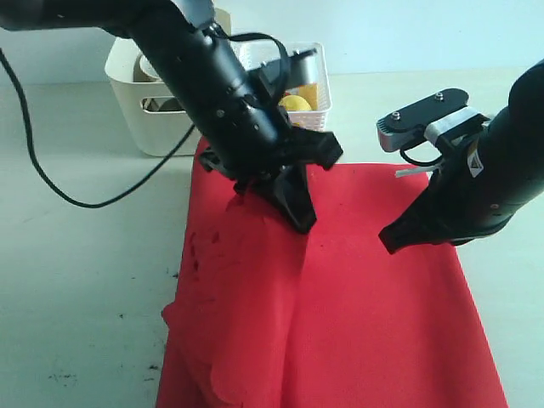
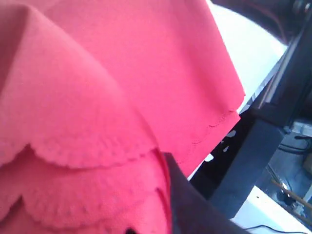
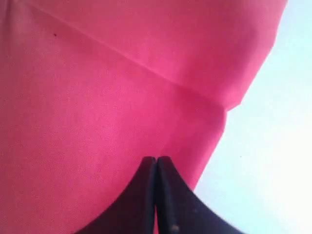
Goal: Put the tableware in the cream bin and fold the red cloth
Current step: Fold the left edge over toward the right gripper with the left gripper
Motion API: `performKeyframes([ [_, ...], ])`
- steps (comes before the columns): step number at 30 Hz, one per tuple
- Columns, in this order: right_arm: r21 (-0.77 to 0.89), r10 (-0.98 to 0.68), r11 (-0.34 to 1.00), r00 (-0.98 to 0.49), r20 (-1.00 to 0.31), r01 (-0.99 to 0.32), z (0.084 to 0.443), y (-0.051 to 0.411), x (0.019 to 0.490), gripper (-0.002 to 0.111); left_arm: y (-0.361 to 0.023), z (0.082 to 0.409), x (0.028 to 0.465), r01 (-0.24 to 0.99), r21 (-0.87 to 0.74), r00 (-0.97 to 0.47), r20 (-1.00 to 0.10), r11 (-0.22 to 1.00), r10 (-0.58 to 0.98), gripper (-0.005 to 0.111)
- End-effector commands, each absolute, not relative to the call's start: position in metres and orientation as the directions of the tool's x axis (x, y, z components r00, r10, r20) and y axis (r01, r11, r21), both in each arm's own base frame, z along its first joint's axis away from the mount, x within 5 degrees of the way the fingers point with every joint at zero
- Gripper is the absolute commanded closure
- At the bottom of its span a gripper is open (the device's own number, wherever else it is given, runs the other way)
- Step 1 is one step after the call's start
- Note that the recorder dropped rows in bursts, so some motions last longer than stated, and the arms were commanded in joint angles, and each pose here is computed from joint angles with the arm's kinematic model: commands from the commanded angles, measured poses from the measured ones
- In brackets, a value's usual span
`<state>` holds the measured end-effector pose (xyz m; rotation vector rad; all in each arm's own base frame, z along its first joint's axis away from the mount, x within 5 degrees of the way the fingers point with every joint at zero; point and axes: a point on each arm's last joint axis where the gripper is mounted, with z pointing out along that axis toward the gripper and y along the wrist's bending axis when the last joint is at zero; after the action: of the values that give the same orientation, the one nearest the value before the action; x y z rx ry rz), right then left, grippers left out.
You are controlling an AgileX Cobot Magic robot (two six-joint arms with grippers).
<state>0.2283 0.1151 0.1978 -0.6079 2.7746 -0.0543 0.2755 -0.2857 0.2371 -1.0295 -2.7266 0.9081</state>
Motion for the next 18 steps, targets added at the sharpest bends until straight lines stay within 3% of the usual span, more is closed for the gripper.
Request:
performKeyframes([
  [1,-0.120,-0.416,0.909,-0.861,-0.293,-0.399,0.201,0.114,0.230,0.108,-0.308,0.216,0.262,0.572,-0.581,-0.739,-0.060,0.578,0.671,0.104],
  [3,-0.141,-0.424,0.906,-0.858,-0.290,-0.400,0.201,0.113,0.230,0.108,-0.317,0.205,0.258,0.577,-0.578,-0.732,-0.050,0.578,0.680,0.096],
  [11,-0.230,-0.368,0.920,-0.900,-0.232,-0.317,0.204,0.086,0.233,0.108,-0.327,0.189,0.257,0.561,-0.601,-0.735,-0.047,0.569,0.676,0.043],
  [18,-0.206,-0.278,0.952,-0.918,-0.282,-0.225,0.217,0.068,0.234,0.108,-0.304,0.233,0.261,0.641,-0.535,-0.712,-0.148,0.550,0.687,0.039],
])
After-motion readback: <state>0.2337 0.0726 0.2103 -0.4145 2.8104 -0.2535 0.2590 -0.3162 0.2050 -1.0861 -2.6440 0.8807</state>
